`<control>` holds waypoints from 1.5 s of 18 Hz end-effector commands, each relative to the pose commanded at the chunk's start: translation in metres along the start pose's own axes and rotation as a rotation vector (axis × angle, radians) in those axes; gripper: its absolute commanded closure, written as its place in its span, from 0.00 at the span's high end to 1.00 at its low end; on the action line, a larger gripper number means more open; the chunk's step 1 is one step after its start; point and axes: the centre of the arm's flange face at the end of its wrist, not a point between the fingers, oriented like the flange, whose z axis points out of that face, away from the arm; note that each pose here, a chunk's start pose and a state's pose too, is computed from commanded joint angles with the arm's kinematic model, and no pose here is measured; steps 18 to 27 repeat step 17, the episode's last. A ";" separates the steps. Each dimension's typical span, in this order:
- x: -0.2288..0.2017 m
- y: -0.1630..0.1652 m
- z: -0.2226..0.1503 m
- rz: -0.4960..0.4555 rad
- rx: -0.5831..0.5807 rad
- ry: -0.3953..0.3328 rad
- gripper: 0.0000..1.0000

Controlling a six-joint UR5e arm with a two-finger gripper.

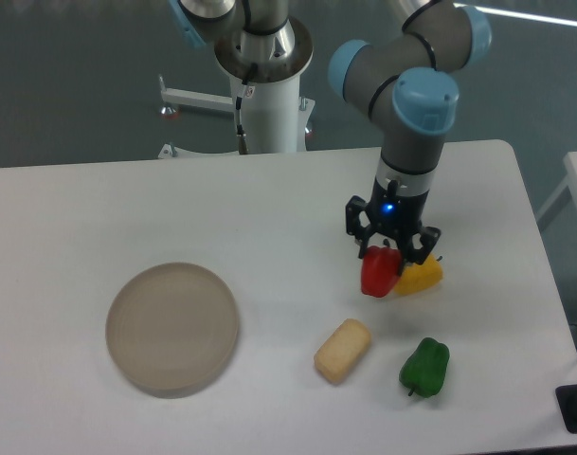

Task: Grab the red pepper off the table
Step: 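Lift the red pepper off the table with the gripper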

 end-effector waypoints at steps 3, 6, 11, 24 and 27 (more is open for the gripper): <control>-0.007 -0.004 -0.012 0.052 -0.025 -0.017 0.39; -0.017 -0.005 -0.020 0.118 -0.090 -0.053 0.39; -0.012 -0.005 -0.016 0.128 -0.098 -0.044 0.39; -0.013 -0.007 -0.017 0.130 -0.094 -0.051 0.39; -0.013 -0.007 -0.017 0.130 -0.094 -0.051 0.39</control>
